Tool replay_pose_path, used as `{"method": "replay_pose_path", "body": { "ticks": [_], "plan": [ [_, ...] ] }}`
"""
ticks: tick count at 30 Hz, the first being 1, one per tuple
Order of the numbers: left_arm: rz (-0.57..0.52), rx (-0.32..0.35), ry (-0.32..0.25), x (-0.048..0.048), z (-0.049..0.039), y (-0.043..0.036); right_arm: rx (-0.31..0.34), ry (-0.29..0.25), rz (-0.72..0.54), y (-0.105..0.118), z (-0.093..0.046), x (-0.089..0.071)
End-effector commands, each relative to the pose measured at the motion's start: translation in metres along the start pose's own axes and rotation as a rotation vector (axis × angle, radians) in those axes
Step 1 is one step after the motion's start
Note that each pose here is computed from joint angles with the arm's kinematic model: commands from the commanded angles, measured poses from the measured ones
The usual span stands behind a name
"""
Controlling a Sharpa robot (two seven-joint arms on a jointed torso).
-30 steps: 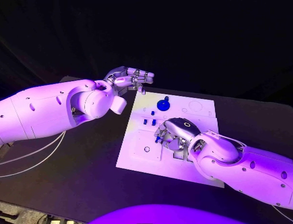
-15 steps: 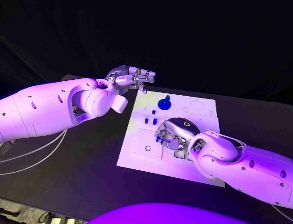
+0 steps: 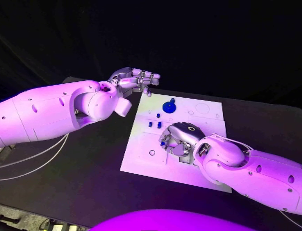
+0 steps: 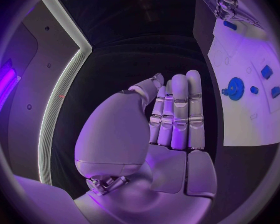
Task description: Assemble the parts on the task board
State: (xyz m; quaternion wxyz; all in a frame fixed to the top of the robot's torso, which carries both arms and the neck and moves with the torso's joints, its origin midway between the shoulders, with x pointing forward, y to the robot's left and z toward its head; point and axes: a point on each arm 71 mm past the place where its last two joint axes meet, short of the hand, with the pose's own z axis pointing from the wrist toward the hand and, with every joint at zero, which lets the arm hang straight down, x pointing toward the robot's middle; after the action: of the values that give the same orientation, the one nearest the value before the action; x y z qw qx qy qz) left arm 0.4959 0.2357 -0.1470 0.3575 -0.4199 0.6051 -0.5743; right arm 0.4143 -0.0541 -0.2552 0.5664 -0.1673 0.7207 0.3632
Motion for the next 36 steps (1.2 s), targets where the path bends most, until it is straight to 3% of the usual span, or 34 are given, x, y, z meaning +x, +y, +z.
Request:
{"method": "replay_pose_path", "body": {
  "ticks": [1, 9, 16, 21, 28, 36],
  "plan": [
    [-0.008, 0.002, 0.018, 0.0022, 0.0005, -0.0010, 0.016, 0.036, -0.020, -0.002, -0.001, 0.004],
    [-0.008, -0.003, 0.018, 0.0015, 0.0006, -0.0006, 0.031, -0.018, -0.025, -0.006, -0.006, -0.001],
    [-0.007, -0.005, 0.015, -0.0003, 0.0002, -0.0004, 0.034, -0.053, -0.022, -0.008, -0.019, -0.013],
    [-0.006, -0.006, 0.012, -0.0018, -0.0006, -0.0004, 0.056, -0.072, -0.022, -0.014, -0.035, -0.036],
    [-0.005, -0.007, 0.007, -0.0042, -0.0021, -0.0005, 0.143, -0.084, -0.081, -0.045, -0.055, -0.079],
    [-0.006, -0.008, 0.009, -0.0041, -0.0021, -0.0003, 0.211, -0.038, -0.164, -0.070, -0.061, -0.093]
  ]
}}
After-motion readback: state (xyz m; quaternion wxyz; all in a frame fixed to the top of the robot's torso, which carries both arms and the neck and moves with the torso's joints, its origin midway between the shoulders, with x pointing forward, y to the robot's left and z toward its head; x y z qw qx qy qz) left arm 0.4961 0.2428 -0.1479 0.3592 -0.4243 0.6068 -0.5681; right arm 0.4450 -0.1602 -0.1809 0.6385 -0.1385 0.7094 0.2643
